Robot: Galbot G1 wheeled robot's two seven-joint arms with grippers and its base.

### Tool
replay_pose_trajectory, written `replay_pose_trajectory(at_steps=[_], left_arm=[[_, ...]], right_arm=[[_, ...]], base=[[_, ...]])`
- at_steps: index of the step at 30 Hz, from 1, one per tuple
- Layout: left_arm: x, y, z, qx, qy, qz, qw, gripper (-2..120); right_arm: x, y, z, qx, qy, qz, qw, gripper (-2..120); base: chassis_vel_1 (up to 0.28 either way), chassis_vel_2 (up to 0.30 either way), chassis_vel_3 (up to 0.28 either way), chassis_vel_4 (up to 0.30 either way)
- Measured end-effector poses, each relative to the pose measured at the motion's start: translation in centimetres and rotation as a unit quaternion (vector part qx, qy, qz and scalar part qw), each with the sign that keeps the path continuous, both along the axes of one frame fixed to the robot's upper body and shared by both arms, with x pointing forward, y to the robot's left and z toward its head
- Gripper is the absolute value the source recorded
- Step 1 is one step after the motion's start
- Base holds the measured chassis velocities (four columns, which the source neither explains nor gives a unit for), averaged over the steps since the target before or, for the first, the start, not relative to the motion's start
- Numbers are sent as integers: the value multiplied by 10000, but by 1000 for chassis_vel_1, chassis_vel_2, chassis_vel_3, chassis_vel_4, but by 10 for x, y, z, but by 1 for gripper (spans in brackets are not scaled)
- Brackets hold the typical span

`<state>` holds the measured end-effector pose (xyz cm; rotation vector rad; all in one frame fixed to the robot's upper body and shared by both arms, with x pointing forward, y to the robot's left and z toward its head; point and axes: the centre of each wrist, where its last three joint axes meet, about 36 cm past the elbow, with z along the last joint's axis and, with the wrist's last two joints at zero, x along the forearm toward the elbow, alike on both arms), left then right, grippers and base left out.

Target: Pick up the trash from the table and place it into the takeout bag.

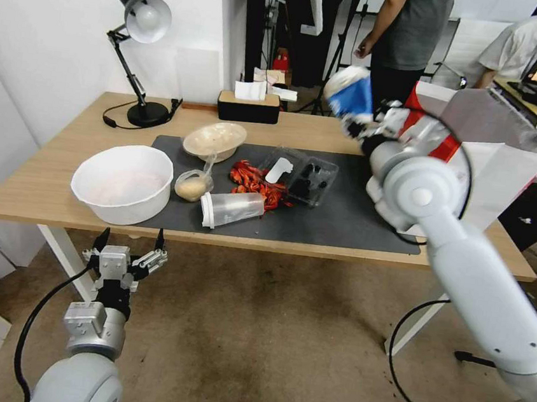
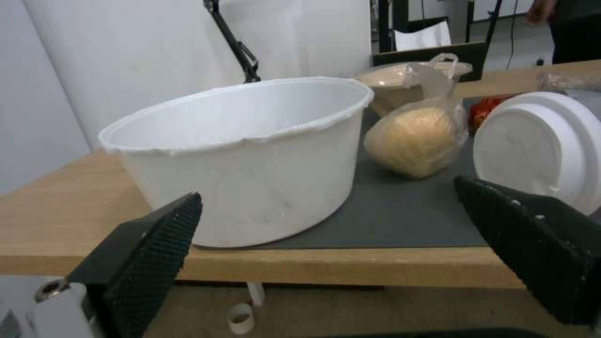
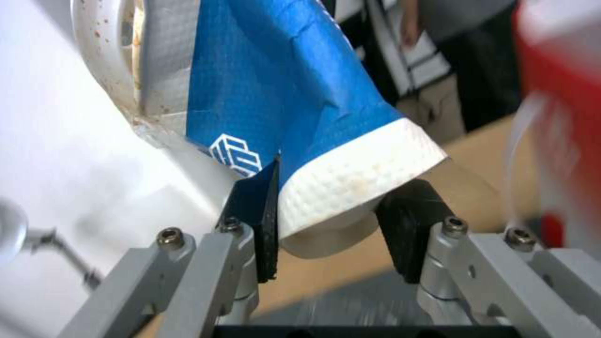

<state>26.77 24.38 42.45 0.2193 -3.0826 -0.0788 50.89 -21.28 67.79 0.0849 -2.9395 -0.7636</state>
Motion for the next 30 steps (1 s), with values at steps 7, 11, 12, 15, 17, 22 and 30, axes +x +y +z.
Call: replay_pose_trajectory(at_steps=[7,11,12,15,17,22,30], left_arm=[[-1,0,2,-4,-21,-9,10000,100],[-1,0,3,0,-27,-28,10000,100],[-1,0,3,2,-28,-36,10000,100],[-1,0,4,3,-36,-47,10000,100],[-1,0,4,2,-38,-50,10000,100],[-3,1,5,22,-20,-71,10000,100],[-5,0,8,15,-43,-77,10000,100]], right_arm=[[17,-52,45,-173,-206,-959,9950,32],[26,-80,54,-306,-53,-1493,9883,32],[30,-90,54,-378,28,-1694,9848,32],[35,-104,49,-547,134,-1993,9783,32],[36,-108,45,-614,179,-2095,9757,32],[39,-120,33,-796,442,-2344,9679,36],[39,-123,31,-844,506,-2397,9659,66]], base=[[0,0,0,0],[0,0,0,0],[0,0,0,0],[0,0,0,0],[0,0,0,0],[0,0,0,0],[0,0,0,0]])
